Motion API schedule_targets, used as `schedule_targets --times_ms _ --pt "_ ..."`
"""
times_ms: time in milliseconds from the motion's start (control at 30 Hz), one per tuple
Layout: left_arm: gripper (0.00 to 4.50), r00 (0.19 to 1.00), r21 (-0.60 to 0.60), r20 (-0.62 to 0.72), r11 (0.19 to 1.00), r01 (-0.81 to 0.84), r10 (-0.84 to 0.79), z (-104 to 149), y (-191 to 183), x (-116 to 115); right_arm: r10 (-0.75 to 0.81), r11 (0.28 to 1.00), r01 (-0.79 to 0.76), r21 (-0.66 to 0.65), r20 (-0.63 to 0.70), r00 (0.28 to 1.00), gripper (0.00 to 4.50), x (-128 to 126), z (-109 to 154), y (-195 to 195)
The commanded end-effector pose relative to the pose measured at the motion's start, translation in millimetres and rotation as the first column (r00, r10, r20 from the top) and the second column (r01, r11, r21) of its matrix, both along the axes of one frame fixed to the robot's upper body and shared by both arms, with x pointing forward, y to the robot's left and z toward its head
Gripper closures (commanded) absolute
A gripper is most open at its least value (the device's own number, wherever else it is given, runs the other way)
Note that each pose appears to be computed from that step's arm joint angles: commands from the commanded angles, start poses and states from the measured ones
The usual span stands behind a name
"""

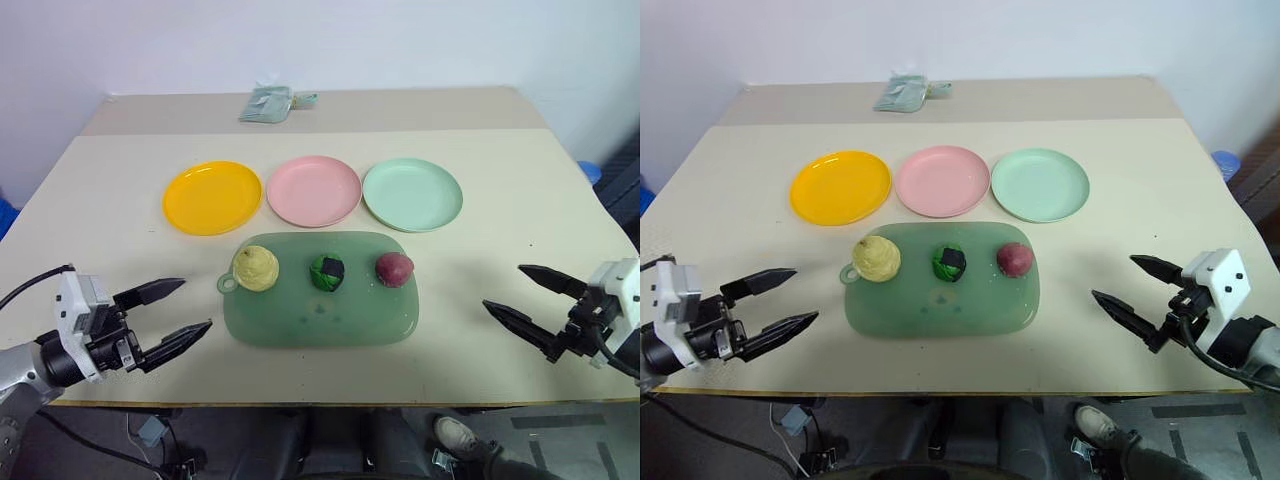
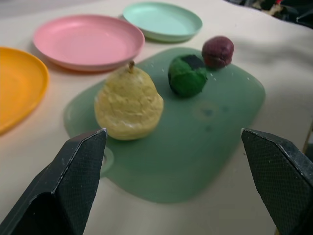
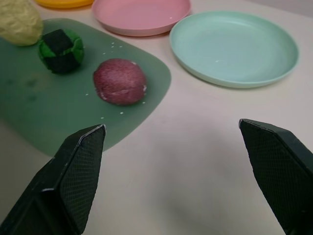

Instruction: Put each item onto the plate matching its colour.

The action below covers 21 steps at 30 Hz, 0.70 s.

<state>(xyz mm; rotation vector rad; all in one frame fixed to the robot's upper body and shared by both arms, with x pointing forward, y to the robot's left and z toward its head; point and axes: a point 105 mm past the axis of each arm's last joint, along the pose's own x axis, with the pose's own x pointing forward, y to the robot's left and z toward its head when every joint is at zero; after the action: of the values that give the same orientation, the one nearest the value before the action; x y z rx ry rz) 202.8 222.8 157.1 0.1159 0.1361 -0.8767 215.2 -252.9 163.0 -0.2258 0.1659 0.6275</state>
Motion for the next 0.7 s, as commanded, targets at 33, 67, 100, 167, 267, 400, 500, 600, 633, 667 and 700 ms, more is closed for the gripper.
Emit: schedule_targets --times_ms 33,67,100,167,267,400,500,600,633,667,700 --pt "0.00 1.000 0.024 0.018 1.000 0.013 -0.014 6.5 -9.9 2.6 0.011 1.000 -0.011 -0.003 0.059 0.998 0.04 -2.7 14.3 3.7" --pt "0.00 1.000 0.020 0.020 1.000 0.014 -0.015 7.6 -11.8 3.2 0.012 1.000 -0.012 -0.002 0.062 0.998 0.04 -2.7 15.2 4.7" --pt "0.00 1.000 0.011 0.023 1.000 0.009 -0.009 9.1 -14.2 5.4 0.020 1.000 -0.020 -0.003 0.065 0.998 0.04 -2.8 16.0 6.3" --pt "0.00 0.999 0.002 0.036 1.000 -0.001 0.000 12.2 -18.1 9.5 0.032 1.000 -0.031 -0.002 0.071 0.997 0.04 -3.0 17.4 9.0" --pt "0.00 0.998 0.007 0.059 1.000 -0.020 0.019 15.0 -22.2 15.7 0.052 0.999 -0.053 0.004 0.081 0.995 0.04 -2.2 21.4 15.0" --pt "0.00 0.996 0.005 0.078 0.999 -0.034 0.033 17.4 -29.2 20.0 0.080 0.997 -0.081 0.008 0.086 0.993 0.04 -0.9 24.4 23.5" --pt "0.00 0.995 -0.002 0.085 0.999 -0.053 0.053 15.8 -34.1 24.2 0.100 0.995 -0.102 0.014 0.090 0.991 0.04 2.6 24.0 29.5" --pt "0.00 0.986 0.003 0.108 0.991 -0.130 0.129 13.2 -34.7 33.6 0.144 0.989 -0.147 0.022 0.111 0.983 0.04 8.8 25.9 41.0" --pt "0.00 0.981 -0.008 0.108 0.987 -0.163 0.163 12.6 -35.1 37.6 0.166 0.985 -0.170 0.025 0.117 0.979 0.04 10.5 26.8 45.6" --pt "0.00 0.977 -0.016 0.107 0.983 -0.184 0.185 12.3 -35.6 40.2 0.180 0.982 -0.185 0.026 0.120 0.976 0.04 11.6 27.3 48.7" --pt "0.00 0.975 -0.033 0.108 0.981 -0.190 0.193 13.0 -38.1 42.1 0.198 0.979 -0.203 0.027 0.122 0.973 0.04 13.2 27.9 51.9"
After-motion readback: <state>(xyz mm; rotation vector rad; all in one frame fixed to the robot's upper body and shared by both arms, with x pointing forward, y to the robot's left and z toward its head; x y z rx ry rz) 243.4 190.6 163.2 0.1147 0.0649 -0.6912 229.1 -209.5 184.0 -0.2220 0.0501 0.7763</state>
